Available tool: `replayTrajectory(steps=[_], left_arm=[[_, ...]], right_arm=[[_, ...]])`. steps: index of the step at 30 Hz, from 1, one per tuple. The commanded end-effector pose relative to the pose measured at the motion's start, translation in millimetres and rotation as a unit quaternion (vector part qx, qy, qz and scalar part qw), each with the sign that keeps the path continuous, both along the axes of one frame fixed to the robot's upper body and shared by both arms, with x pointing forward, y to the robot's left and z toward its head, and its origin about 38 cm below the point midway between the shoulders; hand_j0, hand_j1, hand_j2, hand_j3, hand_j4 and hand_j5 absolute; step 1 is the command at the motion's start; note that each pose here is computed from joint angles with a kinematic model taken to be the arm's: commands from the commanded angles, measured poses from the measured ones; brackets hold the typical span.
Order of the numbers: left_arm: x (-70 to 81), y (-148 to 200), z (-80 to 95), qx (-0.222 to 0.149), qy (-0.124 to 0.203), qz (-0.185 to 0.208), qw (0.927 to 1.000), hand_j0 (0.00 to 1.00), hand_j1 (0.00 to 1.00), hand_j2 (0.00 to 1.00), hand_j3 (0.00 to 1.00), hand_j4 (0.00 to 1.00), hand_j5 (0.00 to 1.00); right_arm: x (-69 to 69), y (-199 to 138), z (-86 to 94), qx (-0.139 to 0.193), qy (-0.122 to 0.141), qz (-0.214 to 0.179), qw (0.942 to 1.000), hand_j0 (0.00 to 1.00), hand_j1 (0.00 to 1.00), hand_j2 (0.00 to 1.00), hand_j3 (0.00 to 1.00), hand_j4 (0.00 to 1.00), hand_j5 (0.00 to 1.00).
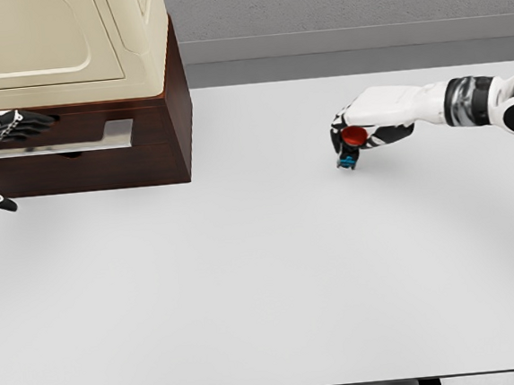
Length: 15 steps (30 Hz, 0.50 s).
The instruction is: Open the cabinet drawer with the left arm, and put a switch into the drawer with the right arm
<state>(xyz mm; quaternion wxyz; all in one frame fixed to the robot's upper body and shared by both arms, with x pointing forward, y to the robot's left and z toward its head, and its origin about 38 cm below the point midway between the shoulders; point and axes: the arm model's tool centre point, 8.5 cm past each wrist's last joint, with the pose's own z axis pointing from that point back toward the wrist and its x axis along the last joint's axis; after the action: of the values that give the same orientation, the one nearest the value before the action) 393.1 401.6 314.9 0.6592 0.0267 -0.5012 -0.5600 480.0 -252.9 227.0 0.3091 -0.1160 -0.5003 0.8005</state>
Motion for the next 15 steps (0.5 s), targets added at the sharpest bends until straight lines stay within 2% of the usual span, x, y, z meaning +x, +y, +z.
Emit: replayTrajectory(steps=[1, 8, 15], left_arm=[[1.9, -0.2, -0.3, -0.001, -0.002, 0.001, 1.0, 1.0, 1.0, 1.0, 1.0, 1.0, 1.0], [1.6, -0.1, -3.9, 0.0, 0.005, 0.003, 1.0, 1.0, 1.0, 1.0, 1.0, 1.0, 1.0], [0.5, 0.3, -7.8, 0.002, 0.009, 0.003, 1.0, 1.0, 1.0, 1.0, 1.0, 1.0, 1.0]], right_arm=[[-3.5, 8.2, 4.4, 0.006, -0.005, 0.013, 0.9999, 0.48, 0.48, 0.48, 0.48, 0.48, 0.48], [-15.8, 31.2, 16.0, 0.013, -0.022, 0.053, 0.9983, 0.48, 0.48, 0.48, 0.48, 0.48, 0.48], [-18.7, 56.7, 21.5, 0.028, -0.029, 0.079, 0.996, 0.48, 0.48, 0.48, 0.48, 0.48, 0.48]])
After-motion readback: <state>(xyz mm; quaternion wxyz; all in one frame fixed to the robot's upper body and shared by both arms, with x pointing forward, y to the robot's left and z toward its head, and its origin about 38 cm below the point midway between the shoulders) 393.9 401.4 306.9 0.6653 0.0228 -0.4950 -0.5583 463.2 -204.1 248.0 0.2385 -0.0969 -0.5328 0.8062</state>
